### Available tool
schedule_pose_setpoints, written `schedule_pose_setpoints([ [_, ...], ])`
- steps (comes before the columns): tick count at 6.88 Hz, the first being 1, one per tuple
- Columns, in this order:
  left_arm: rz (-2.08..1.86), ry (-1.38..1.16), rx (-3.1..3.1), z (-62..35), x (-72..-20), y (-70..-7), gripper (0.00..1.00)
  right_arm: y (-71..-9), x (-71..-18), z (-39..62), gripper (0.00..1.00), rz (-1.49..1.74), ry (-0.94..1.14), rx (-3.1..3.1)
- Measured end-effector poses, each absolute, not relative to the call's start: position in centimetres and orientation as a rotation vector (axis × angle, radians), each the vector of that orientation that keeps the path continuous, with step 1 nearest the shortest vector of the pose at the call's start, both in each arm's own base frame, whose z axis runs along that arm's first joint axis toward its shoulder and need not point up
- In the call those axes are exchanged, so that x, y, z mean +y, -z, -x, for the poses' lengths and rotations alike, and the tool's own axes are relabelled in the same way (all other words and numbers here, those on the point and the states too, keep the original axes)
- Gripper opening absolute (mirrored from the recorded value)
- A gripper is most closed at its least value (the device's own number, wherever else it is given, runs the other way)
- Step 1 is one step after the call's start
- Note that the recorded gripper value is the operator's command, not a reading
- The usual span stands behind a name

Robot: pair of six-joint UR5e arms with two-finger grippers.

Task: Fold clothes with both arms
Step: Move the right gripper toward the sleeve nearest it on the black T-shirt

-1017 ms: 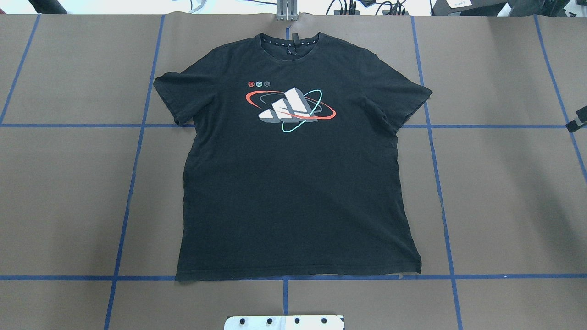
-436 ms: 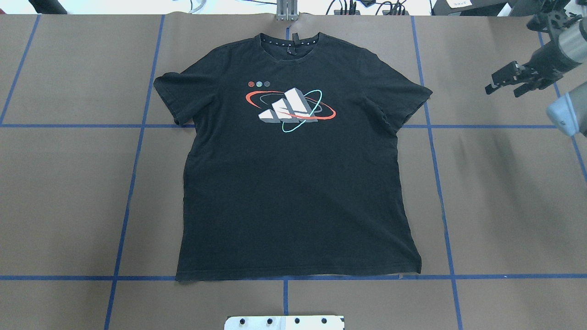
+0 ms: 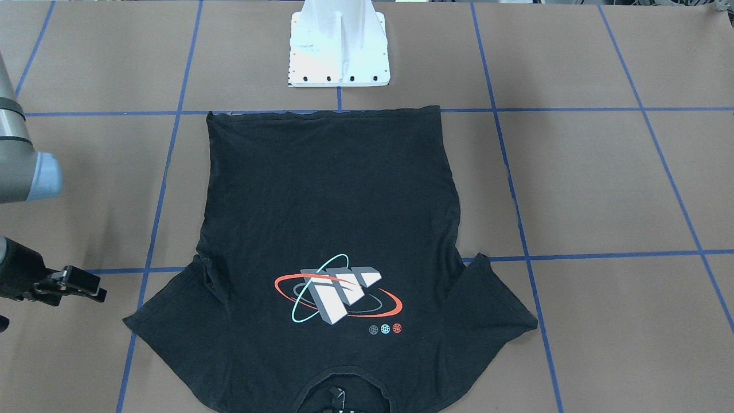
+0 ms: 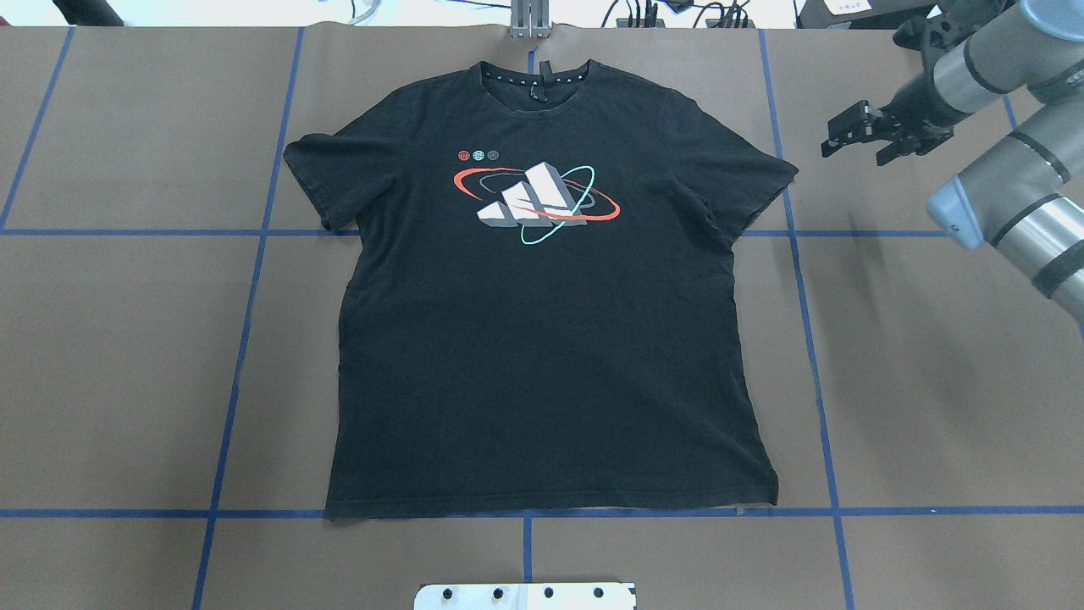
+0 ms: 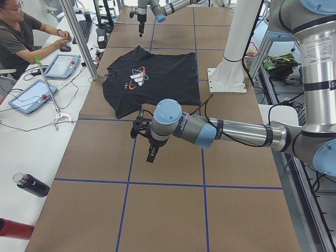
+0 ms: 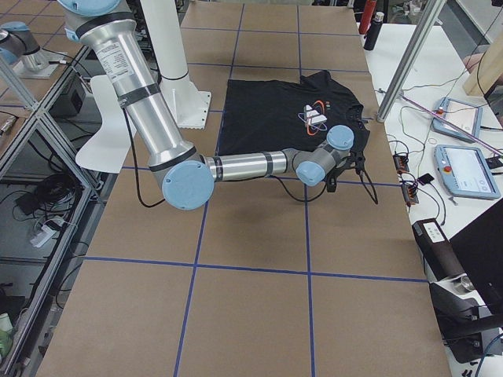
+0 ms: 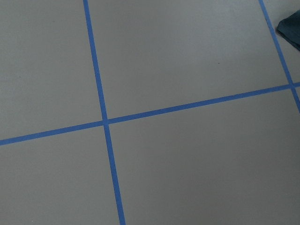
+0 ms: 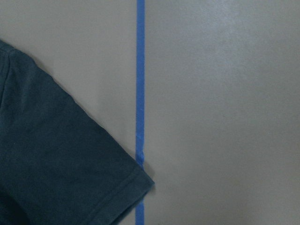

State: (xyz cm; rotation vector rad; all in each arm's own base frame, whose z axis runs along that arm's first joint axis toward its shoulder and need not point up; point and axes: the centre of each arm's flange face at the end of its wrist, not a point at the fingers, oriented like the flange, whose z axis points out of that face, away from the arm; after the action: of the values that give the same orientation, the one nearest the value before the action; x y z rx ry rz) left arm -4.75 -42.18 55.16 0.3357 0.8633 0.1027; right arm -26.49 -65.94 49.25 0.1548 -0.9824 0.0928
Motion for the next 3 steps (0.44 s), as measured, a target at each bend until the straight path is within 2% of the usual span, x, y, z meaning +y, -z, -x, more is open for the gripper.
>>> schedule_pose_setpoints([
  [1,-0.34,-0.105,0.863,4.7,-42.1,-55.1,1.0,-49.3,-65.9,28.4,0.93,-0.22,-0.101,-0.973],
  [3,-0.343,-0.106,0.863,4.7,-42.1,-55.1,1.0,-49.6,-65.6,31.1,0.81,-0.285,-0.095,-0.956],
])
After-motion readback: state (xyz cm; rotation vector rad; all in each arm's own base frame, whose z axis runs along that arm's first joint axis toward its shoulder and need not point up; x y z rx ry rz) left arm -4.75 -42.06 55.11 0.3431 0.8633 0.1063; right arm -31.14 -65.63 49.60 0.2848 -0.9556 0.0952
